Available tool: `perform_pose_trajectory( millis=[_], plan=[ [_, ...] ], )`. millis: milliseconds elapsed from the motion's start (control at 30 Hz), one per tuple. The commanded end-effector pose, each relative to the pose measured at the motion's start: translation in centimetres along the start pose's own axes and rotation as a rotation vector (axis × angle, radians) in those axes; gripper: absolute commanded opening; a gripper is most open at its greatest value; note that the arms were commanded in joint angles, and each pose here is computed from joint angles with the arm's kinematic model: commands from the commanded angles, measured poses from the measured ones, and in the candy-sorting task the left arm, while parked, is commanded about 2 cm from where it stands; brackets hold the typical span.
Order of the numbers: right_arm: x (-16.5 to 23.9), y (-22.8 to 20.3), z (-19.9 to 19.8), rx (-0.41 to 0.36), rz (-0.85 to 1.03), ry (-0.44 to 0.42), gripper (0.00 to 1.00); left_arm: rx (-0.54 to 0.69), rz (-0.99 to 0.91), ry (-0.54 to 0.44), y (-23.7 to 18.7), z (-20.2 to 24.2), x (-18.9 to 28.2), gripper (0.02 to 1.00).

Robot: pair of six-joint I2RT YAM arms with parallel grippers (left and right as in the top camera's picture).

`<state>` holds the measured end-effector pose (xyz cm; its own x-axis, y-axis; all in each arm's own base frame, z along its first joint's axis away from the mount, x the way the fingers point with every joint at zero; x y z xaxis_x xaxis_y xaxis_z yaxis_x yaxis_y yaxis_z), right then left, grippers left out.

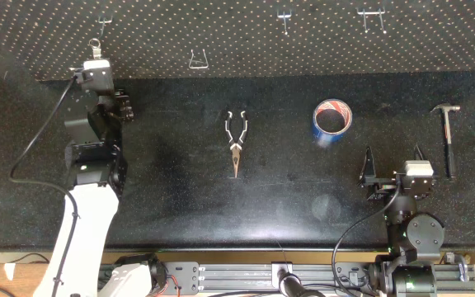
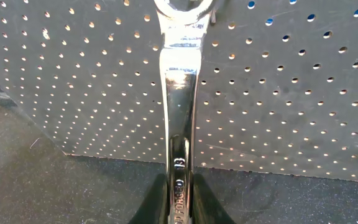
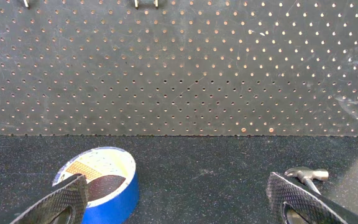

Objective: Place Tools Onto Pegboard

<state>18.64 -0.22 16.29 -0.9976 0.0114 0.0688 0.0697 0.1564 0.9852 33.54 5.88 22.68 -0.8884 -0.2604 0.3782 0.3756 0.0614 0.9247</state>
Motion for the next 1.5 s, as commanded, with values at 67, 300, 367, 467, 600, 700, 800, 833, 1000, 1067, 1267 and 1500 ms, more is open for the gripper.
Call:
perform_pose_trajectory(
  millis=[67, 300, 367, 467, 600, 700, 800, 833, 1000, 1067, 1267, 1500],
  plan=[
    [0.0, -0.2, -0.2, 0.007, 0.004, -0.013, 0.932, 0.014, -0.015, -0.016, 0.1, -0.4, -0.6, 0.027],
    [0.0, -0.2, -0.2, 0.006, 0.004, -0.013, 0.932, 0.013, -0.009, -0.016, -0.2, -0.5, -1.4, 0.029],
    [0.0, -0.2, -0.2, 0.007, 0.004, -0.013, 0.932, 0.015, -0.019, -0.017, -0.1, -0.5, -1.6, 0.027],
    [0.0, -0.2, -0.2, 0.007, 0.004, -0.013, 0.932, 0.015, -0.022, -0.017, -0.2, -0.5, -2.0, 0.027],
    [0.0, -0.2, -0.2, 0.007, 0.004, -0.013, 0.932, 0.013, -0.008, -0.016, -0.7, -0.6, -2.5, 0.029],
    [0.0, -0.2, -0.2, 0.007, 0.004, -0.013, 0.932, 0.016, -0.032, -0.017, -0.4, -0.7, -2.8, 0.029],
    [0.0, -0.2, -0.2, 0.007, 0.004, -0.013, 0.932, 0.018, -0.041, -0.017, -0.4, -0.7, -3.3, 0.029],
    [0.0, -0.2, -0.2, 0.007, 0.004, -0.013, 0.934, 0.018, -0.039, -0.017, -0.6, -0.8, -3.5, 0.029],
    [0.0, -0.2, -0.2, 0.007, 0.004, -0.013, 0.932, 0.017, -0.035, -0.017, -1.1, -0.9, -4.4, 0.042],
    [0.0, -0.2, -0.2, 0.006, 0.004, -0.013, 0.932, 0.017, -0.035, -0.017, -1.1, -0.9, -4.4, 0.104],
    [0.0, -0.2, -0.2, 0.007, 0.004, -0.013, 0.932, 0.025, -0.079, 0.026, 0.2, -0.2, -3.3, 0.831],
    [0.0, -0.2, -0.2, 0.007, 0.004, -0.013, 0.936, 0.036, -0.139, 0.031, 1.5, 1.0, 4.4, 0.996]
  ],
)
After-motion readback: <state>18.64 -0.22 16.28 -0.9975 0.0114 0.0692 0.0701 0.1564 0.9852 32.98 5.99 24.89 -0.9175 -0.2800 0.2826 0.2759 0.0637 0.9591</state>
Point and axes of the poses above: each gripper's point midway between its finger pads, its own x axis back along the fingers, its own z axis along the line the jaws close on, y = z × x, the point moved 6 cm from there along x, back along the fingers, and after that the axes turned 8 degrees about x, right-handed, at the moved point
